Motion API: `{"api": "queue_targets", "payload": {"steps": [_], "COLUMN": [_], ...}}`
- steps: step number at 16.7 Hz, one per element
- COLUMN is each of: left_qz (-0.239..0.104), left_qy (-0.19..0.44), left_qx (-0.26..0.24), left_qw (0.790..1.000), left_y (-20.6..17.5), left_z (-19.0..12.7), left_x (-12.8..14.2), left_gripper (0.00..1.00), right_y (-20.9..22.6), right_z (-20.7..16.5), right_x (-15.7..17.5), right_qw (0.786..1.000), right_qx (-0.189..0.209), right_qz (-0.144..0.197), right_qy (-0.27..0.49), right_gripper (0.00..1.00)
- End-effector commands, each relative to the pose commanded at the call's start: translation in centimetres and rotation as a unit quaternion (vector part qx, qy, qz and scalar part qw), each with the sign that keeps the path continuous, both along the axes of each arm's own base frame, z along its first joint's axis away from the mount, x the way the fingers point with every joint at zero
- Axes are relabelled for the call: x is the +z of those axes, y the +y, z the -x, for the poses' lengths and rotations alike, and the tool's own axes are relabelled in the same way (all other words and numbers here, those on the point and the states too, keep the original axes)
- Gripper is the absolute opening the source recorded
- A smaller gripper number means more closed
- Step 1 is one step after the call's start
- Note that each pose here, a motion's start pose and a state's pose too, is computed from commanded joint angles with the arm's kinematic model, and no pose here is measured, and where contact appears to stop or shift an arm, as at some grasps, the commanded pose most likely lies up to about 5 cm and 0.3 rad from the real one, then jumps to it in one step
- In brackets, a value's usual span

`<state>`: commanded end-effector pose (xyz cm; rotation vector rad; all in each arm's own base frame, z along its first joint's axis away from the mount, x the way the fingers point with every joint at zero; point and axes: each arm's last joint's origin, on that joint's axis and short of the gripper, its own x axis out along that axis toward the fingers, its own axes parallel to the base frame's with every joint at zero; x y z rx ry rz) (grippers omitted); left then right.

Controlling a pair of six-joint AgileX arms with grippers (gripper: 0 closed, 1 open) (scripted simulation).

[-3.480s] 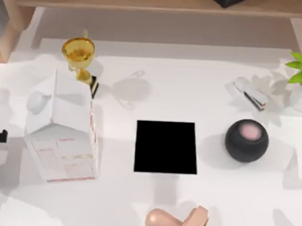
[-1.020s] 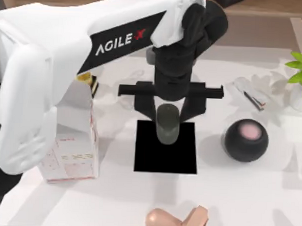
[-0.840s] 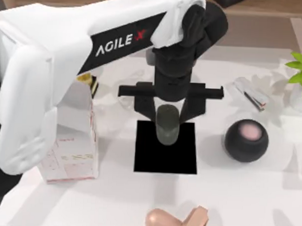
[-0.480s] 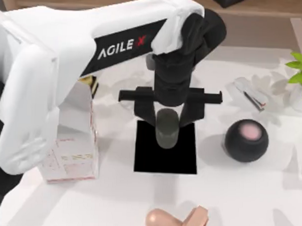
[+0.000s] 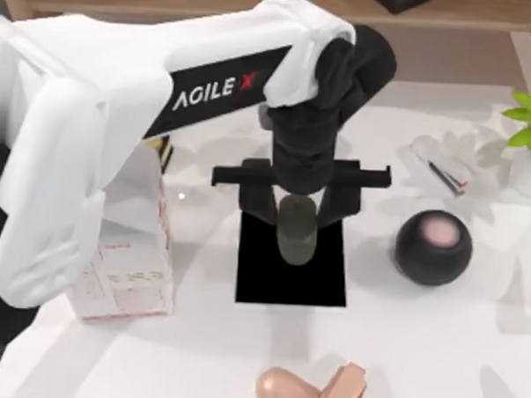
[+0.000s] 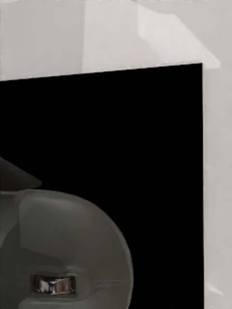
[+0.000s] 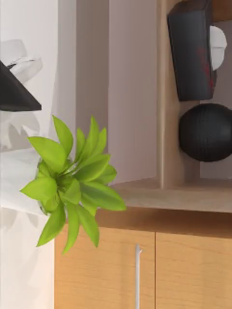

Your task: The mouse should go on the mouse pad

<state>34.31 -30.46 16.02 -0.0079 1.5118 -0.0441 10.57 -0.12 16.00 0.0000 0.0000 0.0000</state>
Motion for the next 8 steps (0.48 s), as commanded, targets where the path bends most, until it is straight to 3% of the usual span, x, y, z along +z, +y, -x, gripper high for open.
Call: {"api": "queue_targets", "payload": {"steps": [8], "left_qz": [-0.012], "left_qy": [0.012], "left_qx": [0.000], "left_qw": [1.000], "left_y": [0.1], "left_z": [0.1], "left_x": [-1.9], "left_gripper": [0.00], "right_y": [0.0], "right_z": [0.0], "right_x": [0.0], "right_qw": [1.000], "right_qx": [0.000], "right_qz": [0.000], "right_qy": [0.000], "right_gripper": [1.00]}}
